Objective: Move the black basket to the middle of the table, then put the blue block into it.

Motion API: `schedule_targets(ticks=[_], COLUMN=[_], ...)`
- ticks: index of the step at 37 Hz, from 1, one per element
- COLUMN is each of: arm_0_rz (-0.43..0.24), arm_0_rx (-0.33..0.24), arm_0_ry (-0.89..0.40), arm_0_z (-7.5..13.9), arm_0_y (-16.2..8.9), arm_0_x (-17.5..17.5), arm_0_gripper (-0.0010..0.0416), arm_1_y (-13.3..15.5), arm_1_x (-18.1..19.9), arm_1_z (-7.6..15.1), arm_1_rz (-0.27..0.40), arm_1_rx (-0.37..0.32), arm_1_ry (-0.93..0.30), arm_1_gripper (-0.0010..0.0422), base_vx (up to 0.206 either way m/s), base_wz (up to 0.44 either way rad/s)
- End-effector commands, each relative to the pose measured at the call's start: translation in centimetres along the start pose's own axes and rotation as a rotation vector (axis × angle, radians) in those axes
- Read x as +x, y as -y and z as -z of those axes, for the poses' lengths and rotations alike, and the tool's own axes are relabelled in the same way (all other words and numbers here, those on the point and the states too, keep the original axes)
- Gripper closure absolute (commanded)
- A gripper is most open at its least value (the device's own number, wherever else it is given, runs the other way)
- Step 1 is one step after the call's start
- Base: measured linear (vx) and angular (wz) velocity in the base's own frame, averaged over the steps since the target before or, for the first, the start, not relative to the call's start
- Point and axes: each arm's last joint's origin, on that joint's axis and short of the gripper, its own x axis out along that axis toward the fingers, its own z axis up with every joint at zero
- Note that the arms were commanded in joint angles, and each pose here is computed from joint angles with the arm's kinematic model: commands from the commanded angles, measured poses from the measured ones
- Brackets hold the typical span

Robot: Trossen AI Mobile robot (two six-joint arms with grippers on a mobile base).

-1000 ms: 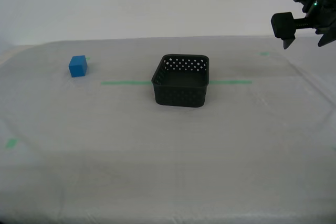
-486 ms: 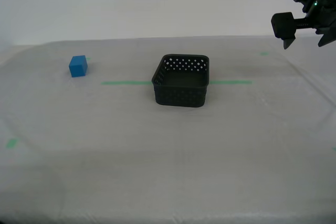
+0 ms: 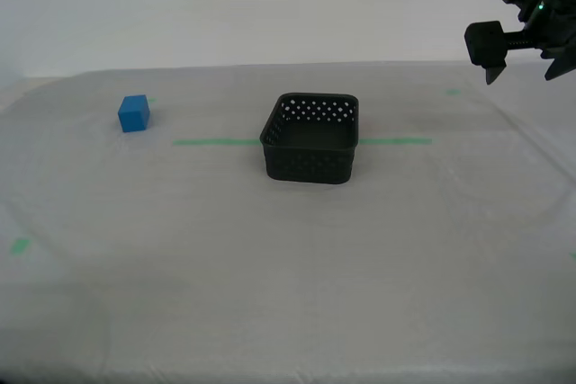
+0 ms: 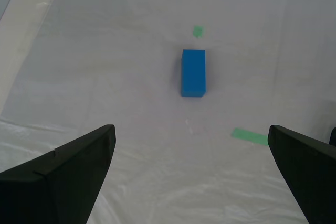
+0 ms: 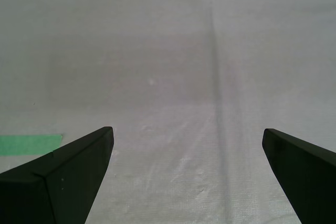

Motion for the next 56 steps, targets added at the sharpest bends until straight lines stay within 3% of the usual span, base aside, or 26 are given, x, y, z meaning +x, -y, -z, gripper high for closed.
schedule_targets(ticks=[1,23,36,56], arm_0_rz=[-0.002,-0.002,-0.002,-0.002], arm_0_rx=[-0.001,-0.001,-0.001,-0.001], arm_0_ry=[0.002,0.002,0.002,0.002], arm_0_z=[-0.1,-0.1,0.0,-0.1], arm_0_y=[0.0,0.0,0.0,0.0], arm_0_x=[0.0,0.0,0.0,0.0], arm_0_gripper=[0.0007,0.0007,0.0007,0.0007], arm_1_y=[0.3,1.6,2.1,2.9], arm_1_x=[0.8,6.2,9.6,18.2], arm_1_z=[-0.3,-1.2,-1.4,0.1], arm_1_rz=[0.003,0.019,0.033,0.013], arm_1_rx=[0.008,0.027,0.033,0.063], arm_1_ry=[-0.022,-0.141,-0.148,-0.246], arm_1_gripper=[0.0011,0.0011,0.0011,0.0011], base_vx=[0.000,0.000,0.000,0.000], base_wz=[0.000,0.000,0.000,0.000])
